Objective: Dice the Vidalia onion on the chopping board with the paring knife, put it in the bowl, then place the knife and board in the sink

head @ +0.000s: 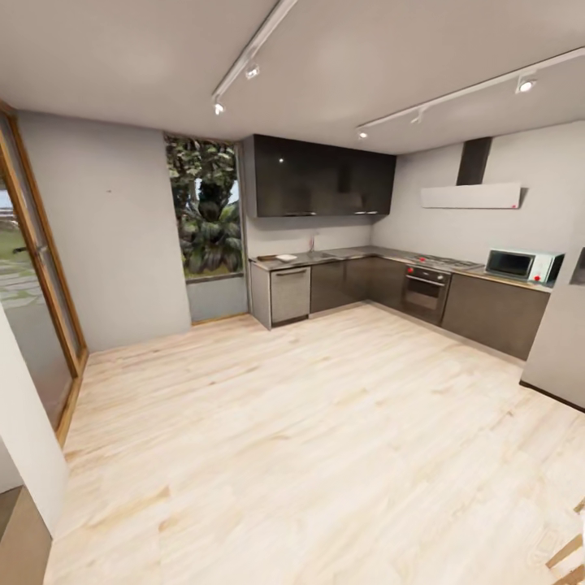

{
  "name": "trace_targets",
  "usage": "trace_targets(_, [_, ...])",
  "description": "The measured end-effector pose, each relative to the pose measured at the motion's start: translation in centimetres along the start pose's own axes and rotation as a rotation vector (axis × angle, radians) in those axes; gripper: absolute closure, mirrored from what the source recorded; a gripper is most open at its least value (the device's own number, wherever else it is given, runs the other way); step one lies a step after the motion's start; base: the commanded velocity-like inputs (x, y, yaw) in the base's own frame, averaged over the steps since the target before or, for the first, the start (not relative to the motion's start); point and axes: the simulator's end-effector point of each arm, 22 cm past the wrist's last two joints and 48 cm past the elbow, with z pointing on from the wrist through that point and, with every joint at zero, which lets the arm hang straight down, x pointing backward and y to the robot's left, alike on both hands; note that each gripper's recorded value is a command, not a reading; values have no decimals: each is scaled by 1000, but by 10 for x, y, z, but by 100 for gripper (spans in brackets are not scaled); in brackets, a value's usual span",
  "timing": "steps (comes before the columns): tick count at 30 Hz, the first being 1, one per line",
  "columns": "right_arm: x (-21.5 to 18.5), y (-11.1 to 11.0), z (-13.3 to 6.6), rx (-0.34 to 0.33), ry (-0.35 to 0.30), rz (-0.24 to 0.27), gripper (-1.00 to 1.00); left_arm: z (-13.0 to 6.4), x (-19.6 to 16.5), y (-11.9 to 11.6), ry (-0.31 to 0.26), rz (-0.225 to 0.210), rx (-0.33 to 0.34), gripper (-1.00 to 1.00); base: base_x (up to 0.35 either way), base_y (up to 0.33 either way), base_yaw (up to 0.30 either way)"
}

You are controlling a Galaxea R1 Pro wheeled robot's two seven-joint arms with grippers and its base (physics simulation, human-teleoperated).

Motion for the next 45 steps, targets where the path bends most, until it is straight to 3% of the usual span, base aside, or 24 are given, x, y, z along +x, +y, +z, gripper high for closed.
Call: trace_targets(45, [0,0,0,0,0,0,-100,0,0,0,0,0,0,-100,320,0,0])
